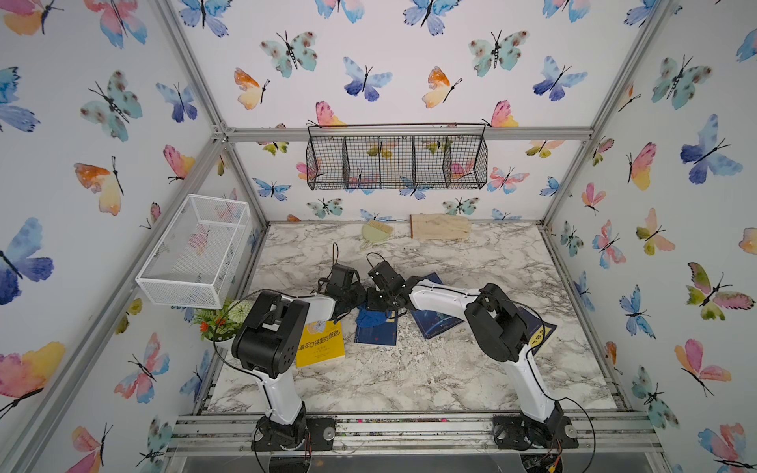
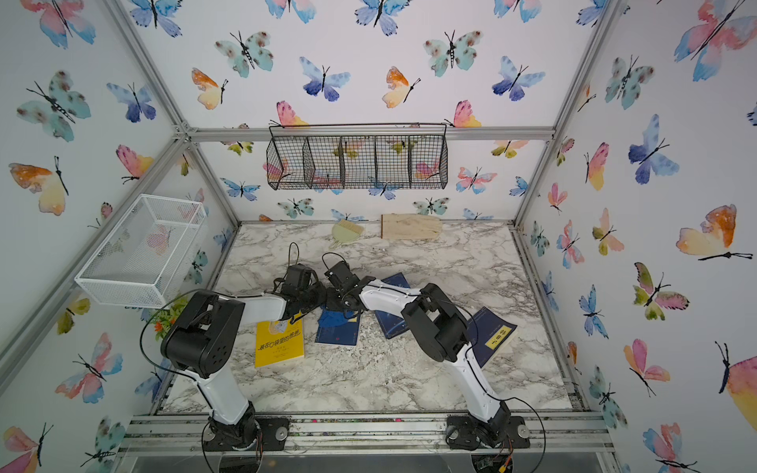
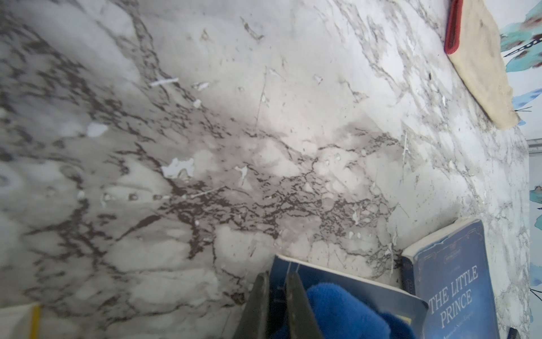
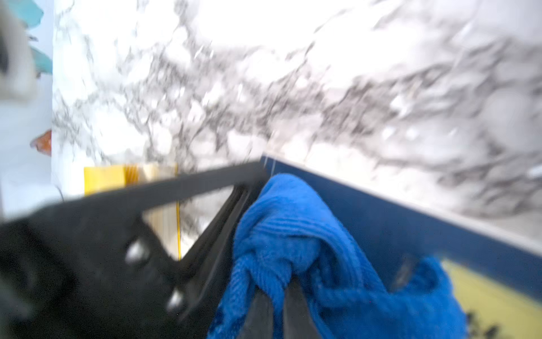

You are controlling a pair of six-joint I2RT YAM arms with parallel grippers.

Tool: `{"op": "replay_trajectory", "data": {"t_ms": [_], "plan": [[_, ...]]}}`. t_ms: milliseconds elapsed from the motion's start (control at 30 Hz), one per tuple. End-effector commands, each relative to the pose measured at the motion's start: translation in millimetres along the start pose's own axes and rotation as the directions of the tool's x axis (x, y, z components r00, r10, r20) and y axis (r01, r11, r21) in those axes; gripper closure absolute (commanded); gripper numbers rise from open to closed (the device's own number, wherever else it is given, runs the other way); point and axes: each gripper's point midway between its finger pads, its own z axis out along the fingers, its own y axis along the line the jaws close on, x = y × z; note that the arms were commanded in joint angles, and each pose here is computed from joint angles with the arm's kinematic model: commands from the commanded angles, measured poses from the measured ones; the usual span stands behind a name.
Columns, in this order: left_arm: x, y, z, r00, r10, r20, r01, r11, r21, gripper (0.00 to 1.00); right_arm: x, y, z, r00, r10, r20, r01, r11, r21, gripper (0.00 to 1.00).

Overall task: Wipe the cover of the book
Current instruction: Wipe the dirt from the cover of the book.

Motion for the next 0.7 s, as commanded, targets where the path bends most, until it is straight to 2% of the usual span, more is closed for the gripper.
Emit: {"op": "replay_trajectory", "data": {"t_ms": [0, 167, 333, 467, 533, 667], "plan": [[35, 29, 4, 0.993, -0.014, -0.113, 0.005, 0.996, -0.085, 0.87, 86, -115, 32, 0.963, 0.078, -0.258, 0.013, 0.943, 0.332, 0.99], [35, 30, 5, 0.994, -0.01, -0.112, -0.001, 0.996, -0.091, 0.87, 121, -109, 16, 0.959, 0.068, -0.274, 0.018, 0.953, 0.301, 0.99], [34, 31, 5, 0.994, -0.01, -0.11, -0.001, 0.995, -0.096, 0.86, 159, -99, -7, 0.957, -0.022, -0.288, 0.125, 0.931, 0.344, 0.99], [33, 31, 5, 0.994, -0.011, -0.107, 0.0, 0.995, -0.099, 0.87, 187, -93, -15, 0.949, -0.016, -0.316, 0.12, 0.942, 0.314, 0.99], [33, 31, 5, 0.994, -0.008, -0.107, -0.003, 0.995, -0.099, 0.87, 192, -89, -15, 0.947, -0.001, -0.322, 0.097, 0.955, 0.282, 0.99], [32, 31, 4, 0.994, -0.008, -0.105, -0.003, 0.995, -0.099, 0.87, 165, -98, -7, 0.957, -0.028, -0.29, 0.133, 0.928, 0.349, 0.99]]}}
